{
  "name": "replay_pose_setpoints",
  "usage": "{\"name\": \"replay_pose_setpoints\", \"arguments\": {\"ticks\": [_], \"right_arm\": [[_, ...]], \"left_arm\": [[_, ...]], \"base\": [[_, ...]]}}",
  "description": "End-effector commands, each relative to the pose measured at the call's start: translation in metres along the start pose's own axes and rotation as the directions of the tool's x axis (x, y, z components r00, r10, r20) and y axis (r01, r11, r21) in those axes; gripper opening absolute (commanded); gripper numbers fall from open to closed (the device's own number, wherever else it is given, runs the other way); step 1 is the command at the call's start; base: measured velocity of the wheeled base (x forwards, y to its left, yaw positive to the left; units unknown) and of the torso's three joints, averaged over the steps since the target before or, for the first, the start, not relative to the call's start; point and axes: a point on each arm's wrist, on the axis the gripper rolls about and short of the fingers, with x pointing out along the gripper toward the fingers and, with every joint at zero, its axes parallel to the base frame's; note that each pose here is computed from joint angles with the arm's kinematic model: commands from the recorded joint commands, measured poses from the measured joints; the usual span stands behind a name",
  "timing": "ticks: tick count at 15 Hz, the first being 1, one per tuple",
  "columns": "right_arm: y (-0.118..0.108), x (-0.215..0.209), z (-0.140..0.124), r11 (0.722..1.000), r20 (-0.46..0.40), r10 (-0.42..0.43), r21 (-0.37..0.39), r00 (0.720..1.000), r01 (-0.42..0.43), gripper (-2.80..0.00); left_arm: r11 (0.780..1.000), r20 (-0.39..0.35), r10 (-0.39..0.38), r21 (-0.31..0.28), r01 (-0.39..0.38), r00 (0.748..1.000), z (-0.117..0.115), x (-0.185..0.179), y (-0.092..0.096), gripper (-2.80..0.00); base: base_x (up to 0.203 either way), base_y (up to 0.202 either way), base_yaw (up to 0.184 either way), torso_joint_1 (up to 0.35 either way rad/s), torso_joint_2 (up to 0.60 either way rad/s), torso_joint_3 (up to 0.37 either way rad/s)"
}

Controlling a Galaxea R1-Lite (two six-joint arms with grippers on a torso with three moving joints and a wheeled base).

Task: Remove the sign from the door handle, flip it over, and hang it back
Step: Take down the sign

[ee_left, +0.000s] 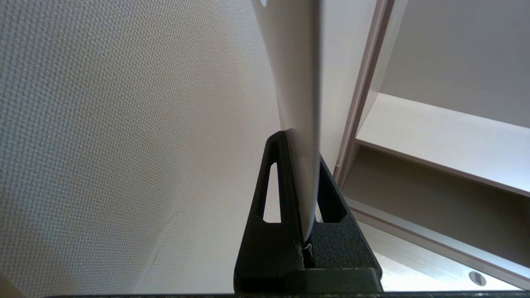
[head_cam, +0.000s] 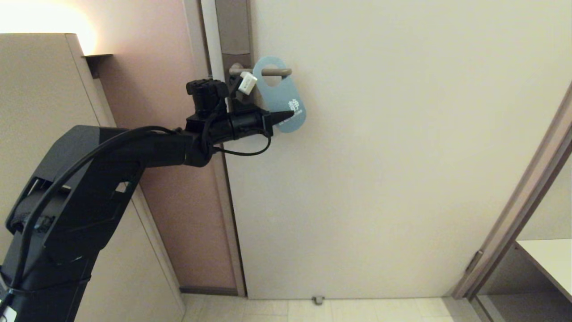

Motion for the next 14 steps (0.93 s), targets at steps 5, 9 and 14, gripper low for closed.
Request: {"name": "replay_pose_setpoints", "arguments": {"ticks": [5, 9, 14], "right_arm": [[0.0, 0.0, 0.0, 1.0, -0.001, 0.0, -0.001, 1.0, 0.0, -2.8], [0.0, 0.0, 0.0, 1.0, -0.001, 0.001, -0.001, 1.0, -0.001, -2.8], [0.0, 0.0, 0.0, 1.0, -0.001, 0.0, -0.001, 1.0, 0.0, -2.8]], "left_arm": [[0.999, 0.01, -0.049, 0.014, 0.049, 0.999, 0.005, 0.012, -0.018, -2.8], [0.998, 0.01, -0.069, 0.015, 0.068, 0.998, 0.005, 0.018, -0.026, -2.8], [0.997, 0.015, -0.069, 0.02, 0.068, 0.998, 0.009, 0.017, -0.027, -2.8]], "base": [[0.0, 0.0, 0.0, 0.0, 0.0, 0.0], [0.0, 0.0, 0.0, 0.0, 0.0, 0.0], [0.0, 0.0, 0.0, 0.0, 0.0, 0.0]]}}
